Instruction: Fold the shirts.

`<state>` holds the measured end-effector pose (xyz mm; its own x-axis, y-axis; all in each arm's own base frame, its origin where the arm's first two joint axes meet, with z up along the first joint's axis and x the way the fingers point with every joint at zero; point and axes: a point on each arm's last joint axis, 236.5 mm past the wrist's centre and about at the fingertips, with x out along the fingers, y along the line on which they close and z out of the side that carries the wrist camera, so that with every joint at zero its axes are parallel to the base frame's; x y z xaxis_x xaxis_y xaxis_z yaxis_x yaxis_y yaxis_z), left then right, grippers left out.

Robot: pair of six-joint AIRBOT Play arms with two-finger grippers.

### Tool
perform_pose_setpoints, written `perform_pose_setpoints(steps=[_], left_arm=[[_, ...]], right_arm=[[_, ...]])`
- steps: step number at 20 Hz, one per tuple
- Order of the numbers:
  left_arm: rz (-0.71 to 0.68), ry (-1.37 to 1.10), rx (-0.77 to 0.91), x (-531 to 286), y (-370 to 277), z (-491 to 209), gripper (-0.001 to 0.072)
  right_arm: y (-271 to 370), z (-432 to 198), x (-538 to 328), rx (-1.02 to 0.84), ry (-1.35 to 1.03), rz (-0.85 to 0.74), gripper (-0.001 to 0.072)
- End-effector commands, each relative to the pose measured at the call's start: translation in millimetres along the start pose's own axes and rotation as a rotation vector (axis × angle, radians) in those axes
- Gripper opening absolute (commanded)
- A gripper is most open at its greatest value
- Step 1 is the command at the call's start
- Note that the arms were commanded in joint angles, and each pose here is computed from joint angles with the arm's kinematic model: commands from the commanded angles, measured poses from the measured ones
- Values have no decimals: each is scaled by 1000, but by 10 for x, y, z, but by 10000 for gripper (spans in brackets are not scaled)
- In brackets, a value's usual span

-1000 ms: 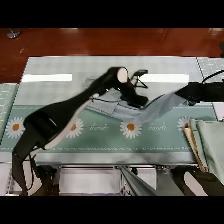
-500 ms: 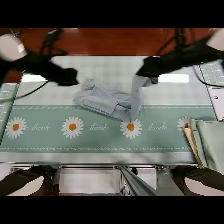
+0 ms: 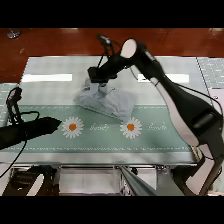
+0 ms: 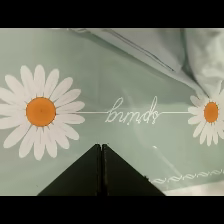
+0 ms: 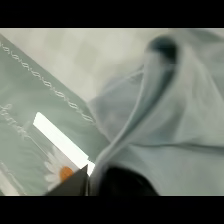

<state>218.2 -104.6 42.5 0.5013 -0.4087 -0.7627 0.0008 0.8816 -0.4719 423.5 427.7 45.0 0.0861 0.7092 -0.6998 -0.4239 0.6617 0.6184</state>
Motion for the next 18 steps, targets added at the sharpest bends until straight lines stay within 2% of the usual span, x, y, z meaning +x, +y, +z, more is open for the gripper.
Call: perform_pose_setpoints(steps=[1,4,7,9,11,13,15,17,18], left_arm=[[-1,-51,-53,97,87,12,21],[-14,-39,-95,222,80,71,21],[-1,-6,-106,300,124,37,21],[1,-6,-108,313,132,45,21],[-2,-25,-109,312,128,91,21],[-8,-36,-111,312,112,115,21],[-10,-33,-101,316,101,105,21],[-12,-32,-91,317,94,105,21],[-12,-37,-90,317,93,115,21]], right_arm=[[154,33,436,23,-18,125,625],[-15,366,-221,52,-94,143,625],[-415,302,-1582,13,-71,74,625],[-974,-124,-2432,23,-1,-147,624],[-1571,-628,-2975,170,-18,-370,624],[-1933,-1068,-2933,363,-193,-389,624],[-2226,-1609,-2502,624,-373,-342,620],[-2266,-2047,-1960,801,-405,-224,619],[-2230,-2165,-1747,827,-379,-179,619]])
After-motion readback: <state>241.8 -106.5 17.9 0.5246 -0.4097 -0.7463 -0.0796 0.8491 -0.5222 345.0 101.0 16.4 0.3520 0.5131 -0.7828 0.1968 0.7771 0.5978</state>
